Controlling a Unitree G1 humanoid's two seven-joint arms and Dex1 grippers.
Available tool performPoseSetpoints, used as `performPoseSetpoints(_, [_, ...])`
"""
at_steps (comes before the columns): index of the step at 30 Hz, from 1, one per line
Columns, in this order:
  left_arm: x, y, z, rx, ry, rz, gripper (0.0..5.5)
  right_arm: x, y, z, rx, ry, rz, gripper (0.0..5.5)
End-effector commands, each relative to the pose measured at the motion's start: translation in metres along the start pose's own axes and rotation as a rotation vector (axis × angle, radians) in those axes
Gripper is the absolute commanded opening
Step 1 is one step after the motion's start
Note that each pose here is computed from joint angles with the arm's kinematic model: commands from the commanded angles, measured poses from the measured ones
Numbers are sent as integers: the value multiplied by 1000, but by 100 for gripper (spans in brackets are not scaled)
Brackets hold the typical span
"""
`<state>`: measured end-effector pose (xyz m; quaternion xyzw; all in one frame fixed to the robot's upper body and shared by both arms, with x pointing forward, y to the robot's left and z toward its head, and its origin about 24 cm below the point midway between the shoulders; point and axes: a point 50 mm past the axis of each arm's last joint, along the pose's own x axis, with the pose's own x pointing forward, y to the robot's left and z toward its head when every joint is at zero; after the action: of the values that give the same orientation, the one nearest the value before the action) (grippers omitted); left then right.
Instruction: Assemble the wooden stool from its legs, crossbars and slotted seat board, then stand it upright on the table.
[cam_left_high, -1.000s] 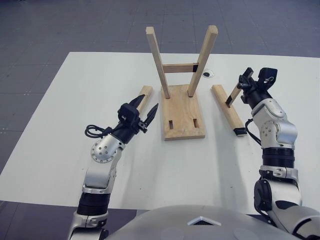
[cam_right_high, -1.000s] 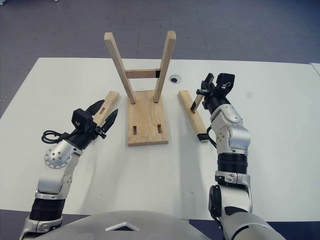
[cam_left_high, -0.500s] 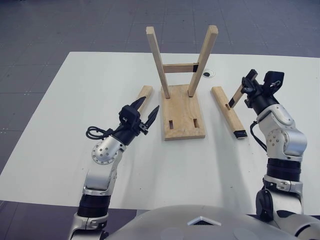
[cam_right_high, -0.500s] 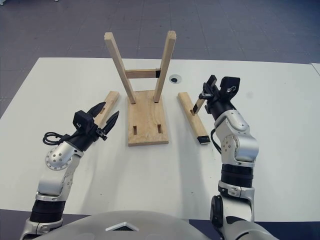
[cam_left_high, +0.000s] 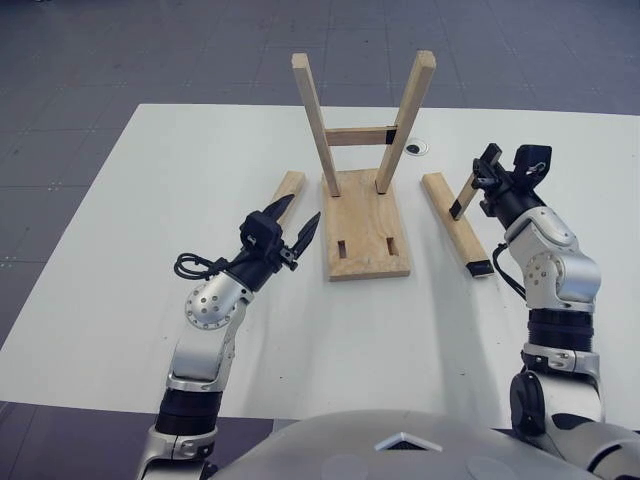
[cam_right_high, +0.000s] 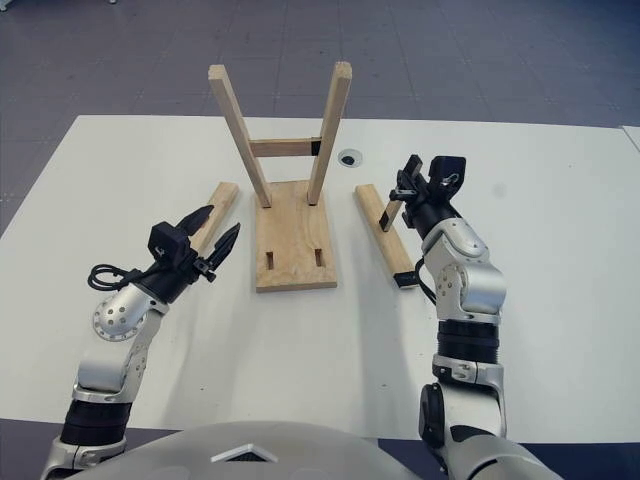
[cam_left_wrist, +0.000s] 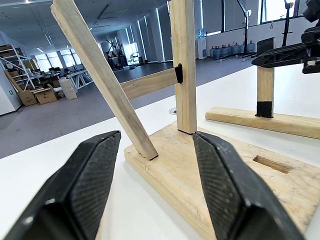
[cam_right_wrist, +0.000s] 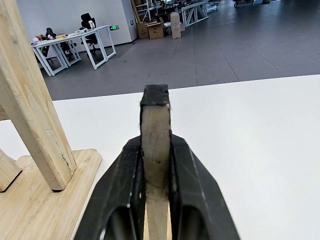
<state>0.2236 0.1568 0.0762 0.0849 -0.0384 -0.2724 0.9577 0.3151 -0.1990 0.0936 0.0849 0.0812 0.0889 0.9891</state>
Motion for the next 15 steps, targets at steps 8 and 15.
performPoseSetpoints(8, [0,0,2,6,-2,6,267,-18,-20,-88,-134,246,-15,41])
performPoseSetpoints(15, [0,-1,1,3,2,12,267,-39,-16,-111,-65,204,-45,41])
